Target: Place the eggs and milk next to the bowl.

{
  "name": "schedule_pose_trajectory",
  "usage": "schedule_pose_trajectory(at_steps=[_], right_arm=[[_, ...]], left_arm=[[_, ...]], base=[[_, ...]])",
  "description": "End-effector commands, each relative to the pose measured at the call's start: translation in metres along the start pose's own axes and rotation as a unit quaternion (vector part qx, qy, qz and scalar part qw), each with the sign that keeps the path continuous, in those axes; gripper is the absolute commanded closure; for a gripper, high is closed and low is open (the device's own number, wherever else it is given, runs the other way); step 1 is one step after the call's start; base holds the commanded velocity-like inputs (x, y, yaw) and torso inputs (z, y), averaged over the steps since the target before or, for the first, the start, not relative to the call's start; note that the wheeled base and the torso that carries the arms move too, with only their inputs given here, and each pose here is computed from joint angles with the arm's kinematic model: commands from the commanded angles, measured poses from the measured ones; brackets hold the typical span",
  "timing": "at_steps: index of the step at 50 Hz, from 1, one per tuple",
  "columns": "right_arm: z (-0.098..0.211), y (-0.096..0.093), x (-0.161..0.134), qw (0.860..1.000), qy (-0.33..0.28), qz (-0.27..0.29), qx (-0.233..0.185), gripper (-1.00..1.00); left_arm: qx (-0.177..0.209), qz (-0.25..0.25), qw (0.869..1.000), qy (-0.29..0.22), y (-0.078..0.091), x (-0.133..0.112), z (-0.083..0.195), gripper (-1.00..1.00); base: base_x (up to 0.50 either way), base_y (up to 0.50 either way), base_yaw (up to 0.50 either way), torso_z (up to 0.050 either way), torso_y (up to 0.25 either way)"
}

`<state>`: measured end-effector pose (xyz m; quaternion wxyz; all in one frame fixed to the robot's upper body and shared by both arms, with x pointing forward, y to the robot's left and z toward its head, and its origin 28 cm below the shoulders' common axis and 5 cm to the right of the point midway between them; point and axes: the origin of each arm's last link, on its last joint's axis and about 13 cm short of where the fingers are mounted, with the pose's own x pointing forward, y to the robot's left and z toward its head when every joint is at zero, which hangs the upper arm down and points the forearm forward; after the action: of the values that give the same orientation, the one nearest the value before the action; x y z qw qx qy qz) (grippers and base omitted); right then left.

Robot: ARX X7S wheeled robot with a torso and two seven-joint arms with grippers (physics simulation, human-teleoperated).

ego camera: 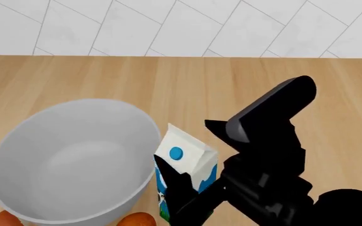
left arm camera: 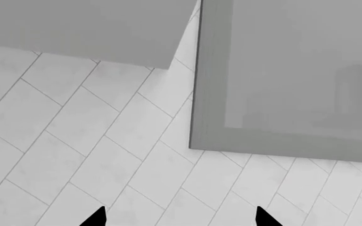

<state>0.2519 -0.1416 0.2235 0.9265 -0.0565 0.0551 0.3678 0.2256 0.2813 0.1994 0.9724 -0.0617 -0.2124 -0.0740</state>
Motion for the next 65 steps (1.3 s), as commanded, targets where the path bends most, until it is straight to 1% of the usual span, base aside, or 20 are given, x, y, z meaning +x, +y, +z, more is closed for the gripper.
schedule_pose_trajectory(at_steps=[1, 8, 13, 19, 25, 34, 46, 51, 52, 54, 58, 59, 62, 65], right_arm=[[0.015, 0.000, -0.005, 1.000, -0.019, -0.009, -0.011, -1.00], [0.025, 0.001, -0.009, 0.999, -0.042, -0.025, -0.015, -1.00], [0.040, 0.005, -0.017, 0.996, -0.068, -0.043, -0.026, -1.00], [0.048, 0.005, -0.023, 0.994, -0.079, -0.062, -0.036, -1.00], [0.056, 0.006, -0.032, 0.988, -0.098, -0.110, -0.038, -1.00], [0.060, 0.007, -0.049, 0.981, -0.111, -0.156, -0.042, -1.00], [0.064, 0.010, -0.065, 0.973, -0.122, -0.191, -0.039, -1.00], [0.062, 0.010, -0.075, 0.965, -0.129, -0.225, -0.034, -1.00], [0.062, 0.011, -0.078, 0.961, -0.132, -0.239, -0.034, -1.00], [0.064, 0.012, -0.083, 0.957, -0.136, -0.252, -0.035, -1.00], [0.066, 0.015, -0.092, 0.951, -0.144, -0.271, -0.036, -1.00], [0.066, 0.017, -0.094, 0.952, -0.143, -0.269, -0.036, -1.00], [0.066, 0.018, -0.099, 0.947, -0.147, -0.282, -0.035, -1.00], [0.066, 0.019, -0.104, 0.940, -0.152, -0.303, -0.033, -1.00]], left_arm=[[0.001, 0.000, 1.000, -0.002, 0.000, 0.001, 0.001, -1.00], [0.002, 0.001, 1.000, -0.003, 0.000, 0.002, 0.004, -1.00], [0.004, 0.002, 1.000, -0.004, 0.001, 0.004, 0.006, -1.00], [0.008, 0.004, 1.000, -0.004, 0.002, 0.005, 0.007, -1.00], [0.017, 0.006, 1.000, -0.005, 0.004, 0.005, 0.012, -1.00], [0.032, 0.008, 0.999, -0.005, 0.008, 0.005, 0.017, -1.00], [0.045, 0.012, 0.999, -0.003, 0.012, 0.002, 0.021, -1.00], [0.052, 0.011, 0.999, 0.006, 0.016, -0.001, 0.022, -1.00], [0.056, 0.011, 0.998, 0.006, 0.017, -0.002, 0.024, -1.00], [0.050, 0.008, 0.999, 0.008, 0.018, -0.004, 0.027, -1.00], [0.061, 0.010, 0.998, 0.007, 0.021, -0.005, 0.032, -1.00], [0.066, 0.011, 0.998, 0.007, 0.022, -0.006, 0.033, -1.00], [0.071, 0.012, 0.997, 0.008, 0.023, -0.007, 0.036, -1.00], [0.074, 0.015, 0.997, 0.007, 0.025, -0.007, 0.037, -1.00]], base=[[0.00, 0.00, 0.00, 0.000, 0.000], [0.00, 0.00, 0.00, 0.000, 0.000], [0.00, 0.00, 0.00, 0.000, 0.000], [0.00, 0.00, 0.00, 0.000, 0.000], [0.00, 0.00, 0.00, 0.000, 0.000], [0.00, 0.00, 0.00, 0.000, 0.000], [0.00, 0.00, 0.00, 0.000, 0.000], [0.00, 0.00, 0.00, 0.000, 0.000], [0.00, 0.00, 0.00, 0.000, 0.000], [0.00, 0.00, 0.00, 0.000, 0.000], [0.00, 0.00, 0.00, 0.000, 0.000], [0.00, 0.00, 0.00, 0.000, 0.000], [0.00, 0.00, 0.00, 0.000, 0.000], [0.00, 0.00, 0.00, 0.000, 0.000]])
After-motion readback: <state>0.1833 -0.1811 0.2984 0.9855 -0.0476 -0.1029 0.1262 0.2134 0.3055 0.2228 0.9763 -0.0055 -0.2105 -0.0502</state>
